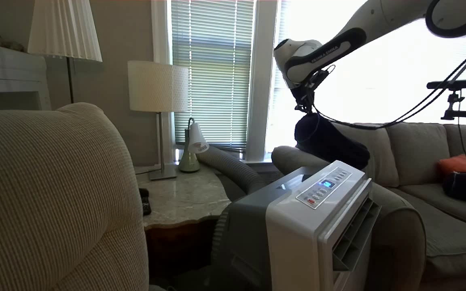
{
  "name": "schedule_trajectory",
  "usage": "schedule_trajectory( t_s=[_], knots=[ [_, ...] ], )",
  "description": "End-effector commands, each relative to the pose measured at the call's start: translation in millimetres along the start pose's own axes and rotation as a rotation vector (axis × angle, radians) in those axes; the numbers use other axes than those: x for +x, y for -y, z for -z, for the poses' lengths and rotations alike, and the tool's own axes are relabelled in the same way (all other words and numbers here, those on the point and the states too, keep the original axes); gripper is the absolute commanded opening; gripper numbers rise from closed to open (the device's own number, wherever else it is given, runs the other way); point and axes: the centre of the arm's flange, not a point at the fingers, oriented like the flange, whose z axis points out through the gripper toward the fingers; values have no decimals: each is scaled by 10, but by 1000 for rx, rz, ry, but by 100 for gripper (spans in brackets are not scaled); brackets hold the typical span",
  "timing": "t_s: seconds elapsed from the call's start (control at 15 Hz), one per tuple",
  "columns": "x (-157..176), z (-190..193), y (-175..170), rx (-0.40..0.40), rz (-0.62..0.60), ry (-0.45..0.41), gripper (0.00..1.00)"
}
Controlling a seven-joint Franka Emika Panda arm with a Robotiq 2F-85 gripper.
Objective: Move the pencil case to the armchair
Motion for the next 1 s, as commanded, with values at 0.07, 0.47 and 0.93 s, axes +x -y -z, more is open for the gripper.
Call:
schedule_trajectory(
  t_s=[0.07,0.47,0.93],
  knots=[
    [-483,722,-353,151,37,-23,1],
    [-844,1459,-789,252,1,-87,1],
    [-1187,2119,-1424,298,-84,-173,1]
  ],
)
